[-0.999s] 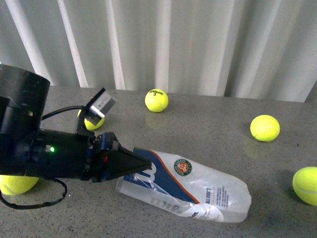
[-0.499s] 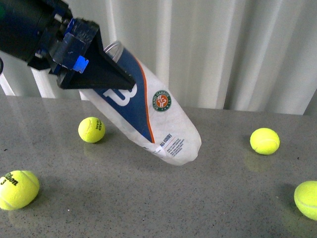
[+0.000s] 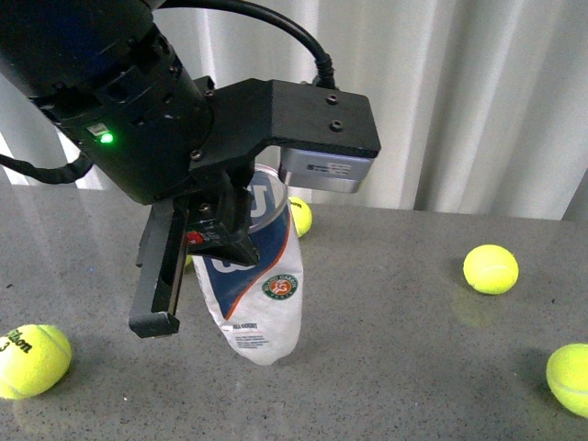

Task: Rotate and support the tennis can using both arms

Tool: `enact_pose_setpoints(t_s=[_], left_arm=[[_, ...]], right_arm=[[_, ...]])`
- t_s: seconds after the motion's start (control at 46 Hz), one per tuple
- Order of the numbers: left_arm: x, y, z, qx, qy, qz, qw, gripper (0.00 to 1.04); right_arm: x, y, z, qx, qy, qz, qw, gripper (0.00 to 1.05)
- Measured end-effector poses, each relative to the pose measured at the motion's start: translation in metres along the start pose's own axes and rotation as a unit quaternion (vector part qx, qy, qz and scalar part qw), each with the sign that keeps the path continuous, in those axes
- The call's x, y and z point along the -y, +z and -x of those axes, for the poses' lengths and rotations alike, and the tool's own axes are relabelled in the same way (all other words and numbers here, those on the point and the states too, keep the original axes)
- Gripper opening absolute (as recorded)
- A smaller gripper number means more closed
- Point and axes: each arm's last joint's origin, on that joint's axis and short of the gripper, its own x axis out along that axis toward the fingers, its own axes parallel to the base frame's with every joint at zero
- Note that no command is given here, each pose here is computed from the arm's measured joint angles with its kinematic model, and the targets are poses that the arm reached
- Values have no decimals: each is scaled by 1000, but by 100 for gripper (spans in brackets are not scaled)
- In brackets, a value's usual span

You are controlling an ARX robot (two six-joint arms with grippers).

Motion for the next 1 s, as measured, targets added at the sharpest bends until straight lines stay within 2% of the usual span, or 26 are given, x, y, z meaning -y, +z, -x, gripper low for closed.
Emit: enact_pose_setpoints(t_s=[0.261,0.391,0.825,0.869,0.912,0.999], left_arm=[[5,13,-1,20,-47,-24,998,4],[3,18,-1,22,-53,-28,998,4],[8,16,-17,18,-69,-32,997,4],[8,15,-16,17,-69,-29,997,7],[7,15,-17,19,-64,-24,997,16],[7,15,-16,27,-69,-18,997,26]], right_arm=[[0,0,0,0,0,0,1000,98],[0,0,0,0,0,0,1000,98],[0,0,0,0,0,0,1000,98],[0,0,0,0,0,0,1000,98],[0,0,0,0,0,0,1000,98],[0,0,0,0,0,0,1000,98]])
